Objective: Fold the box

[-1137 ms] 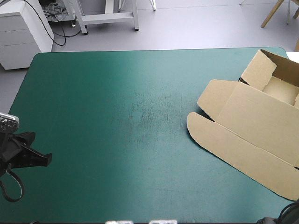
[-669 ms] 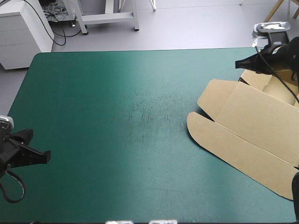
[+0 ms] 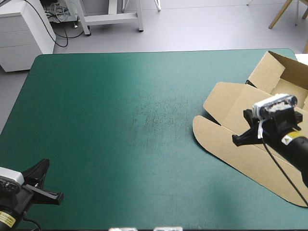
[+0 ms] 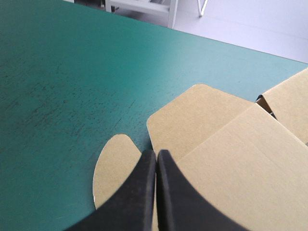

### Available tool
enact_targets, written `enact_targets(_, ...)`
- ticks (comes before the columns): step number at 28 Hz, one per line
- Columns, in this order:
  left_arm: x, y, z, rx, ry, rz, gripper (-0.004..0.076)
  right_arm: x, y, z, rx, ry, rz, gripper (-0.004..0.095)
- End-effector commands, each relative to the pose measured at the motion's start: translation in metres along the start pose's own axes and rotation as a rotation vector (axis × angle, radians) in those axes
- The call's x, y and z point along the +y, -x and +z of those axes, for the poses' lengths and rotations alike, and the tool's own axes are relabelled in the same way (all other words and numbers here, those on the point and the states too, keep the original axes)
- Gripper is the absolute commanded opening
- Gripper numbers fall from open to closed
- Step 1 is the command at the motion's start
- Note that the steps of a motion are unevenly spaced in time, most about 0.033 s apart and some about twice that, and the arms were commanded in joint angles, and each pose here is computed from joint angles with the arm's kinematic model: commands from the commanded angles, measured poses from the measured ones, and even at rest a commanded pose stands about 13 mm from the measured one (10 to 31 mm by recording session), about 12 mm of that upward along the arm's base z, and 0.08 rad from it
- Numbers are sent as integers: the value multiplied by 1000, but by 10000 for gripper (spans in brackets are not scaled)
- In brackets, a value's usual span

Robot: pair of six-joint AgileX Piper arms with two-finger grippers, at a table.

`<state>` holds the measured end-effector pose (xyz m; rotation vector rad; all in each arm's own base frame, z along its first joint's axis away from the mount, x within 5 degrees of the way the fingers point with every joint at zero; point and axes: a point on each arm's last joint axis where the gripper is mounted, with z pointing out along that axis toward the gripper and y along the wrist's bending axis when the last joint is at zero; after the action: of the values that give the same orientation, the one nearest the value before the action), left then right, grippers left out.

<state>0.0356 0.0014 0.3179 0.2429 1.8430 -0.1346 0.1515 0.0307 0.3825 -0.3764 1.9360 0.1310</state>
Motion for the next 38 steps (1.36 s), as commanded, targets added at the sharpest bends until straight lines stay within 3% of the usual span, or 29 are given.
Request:
enact_targets(1,-1,2,-4,-110,-14,-1,-10,4,-8,-26,-168,-50,3,-14)
enact_targets(10,-4,-34,5,-89,-43,-4,-10,22,-64,-74,-336,-83,-7,-14)
enact_targets(16,-3,-36,4,-66,-38,-3,-10,29,-87,-92,-425,-88,12,-14)
enact_targets(38,-4,-37,4,-55,-42,18,-10,39,-119,-108,-445,-79,11,-14)
